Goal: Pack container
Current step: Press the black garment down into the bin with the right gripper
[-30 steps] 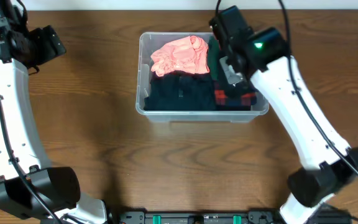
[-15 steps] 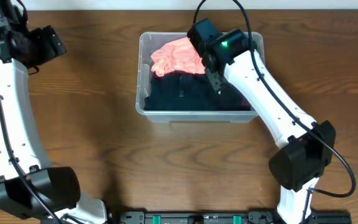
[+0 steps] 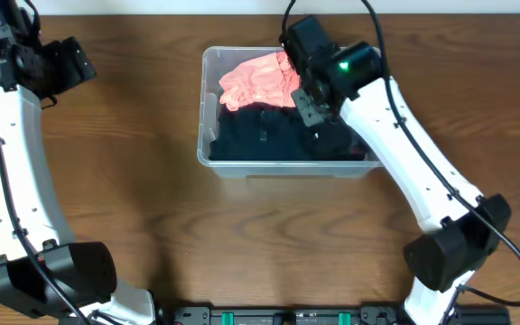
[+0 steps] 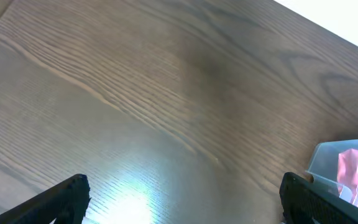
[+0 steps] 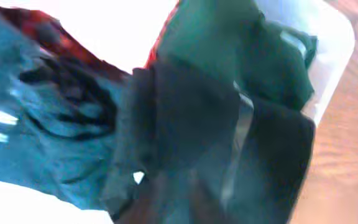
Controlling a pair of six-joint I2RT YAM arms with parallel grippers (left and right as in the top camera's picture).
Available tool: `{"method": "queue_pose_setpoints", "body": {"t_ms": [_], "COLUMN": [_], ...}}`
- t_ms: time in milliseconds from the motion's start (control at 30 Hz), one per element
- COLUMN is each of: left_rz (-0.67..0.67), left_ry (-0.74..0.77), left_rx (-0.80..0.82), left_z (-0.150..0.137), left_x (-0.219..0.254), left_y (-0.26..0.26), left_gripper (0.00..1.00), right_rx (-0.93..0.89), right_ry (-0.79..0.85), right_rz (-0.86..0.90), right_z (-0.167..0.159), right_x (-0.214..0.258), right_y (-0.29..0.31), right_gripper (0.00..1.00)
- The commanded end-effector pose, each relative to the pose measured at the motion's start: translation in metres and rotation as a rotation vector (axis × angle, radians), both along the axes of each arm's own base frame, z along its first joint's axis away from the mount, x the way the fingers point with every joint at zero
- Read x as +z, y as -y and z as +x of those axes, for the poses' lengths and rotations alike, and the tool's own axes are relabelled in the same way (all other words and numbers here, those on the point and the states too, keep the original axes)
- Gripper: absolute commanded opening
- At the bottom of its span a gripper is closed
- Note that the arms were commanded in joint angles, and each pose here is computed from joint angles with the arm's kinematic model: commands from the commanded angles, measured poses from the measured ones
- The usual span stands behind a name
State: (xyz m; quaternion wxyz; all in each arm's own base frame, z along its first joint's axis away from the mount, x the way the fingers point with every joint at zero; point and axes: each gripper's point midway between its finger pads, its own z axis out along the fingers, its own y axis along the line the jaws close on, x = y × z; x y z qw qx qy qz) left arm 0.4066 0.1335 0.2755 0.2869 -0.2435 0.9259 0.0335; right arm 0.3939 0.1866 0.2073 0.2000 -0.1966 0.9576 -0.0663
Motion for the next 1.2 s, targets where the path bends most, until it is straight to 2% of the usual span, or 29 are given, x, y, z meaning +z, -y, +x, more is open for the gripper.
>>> {"method": "queue_pose_setpoints", "body": {"t_ms": [0,167,367,500,700,833,967,1167], "left_rz": [0.007,0.007,0.007,0.007,0.007,0.007,0.007,0.007], "left_ry": [-0.005,-0.005,-0.005,-0.005,-0.005,-0.005,-0.005,-0.005], "left_rx": [0.007,0.007,0.007,0.007,0.007,0.007,0.007,0.007], "left_z": [-0.001,-0.001,-0.001,-0.001,-0.001,-0.001,-0.001,-0.001], "left_x": [0.000,0.000,0.000,0.000,0.000,0.000,0.000,0.000], "left_y": [-0.003,-0.003,-0.003,-0.003,-0.003,-0.003,-0.003,-0.003], "left_gripper": [0.98,0.98,0.98,0.98,0.98,0.98,0.98,0.98], "right_rx": [-0.029,-0.079,-0.113,-0.122,-0.129,-0.133,-0.137,-0.125], "right_ry": [0.010,0.010,-0.068,-0.176,-0.346,-0.391,-0.394,-0.337], "right_rz": [0.077,0.089,0.111,0.084,0.034,0.042,0.041,0.069], "right_z": [0.006,0.016,0.024,0.019,0.000,-0.012,-0.013,-0.001], "right_x": [0.008,0.001,-0.026,-0.063,-0.143,-0.180,-0.183,-0.149], "right_y": [0.000,0.010,0.018,0.020,0.023,0.022,0.024,0.020], "right_gripper": [0.01,0.01,0.01,0.01,0.01,0.01,0.01,0.01]}}
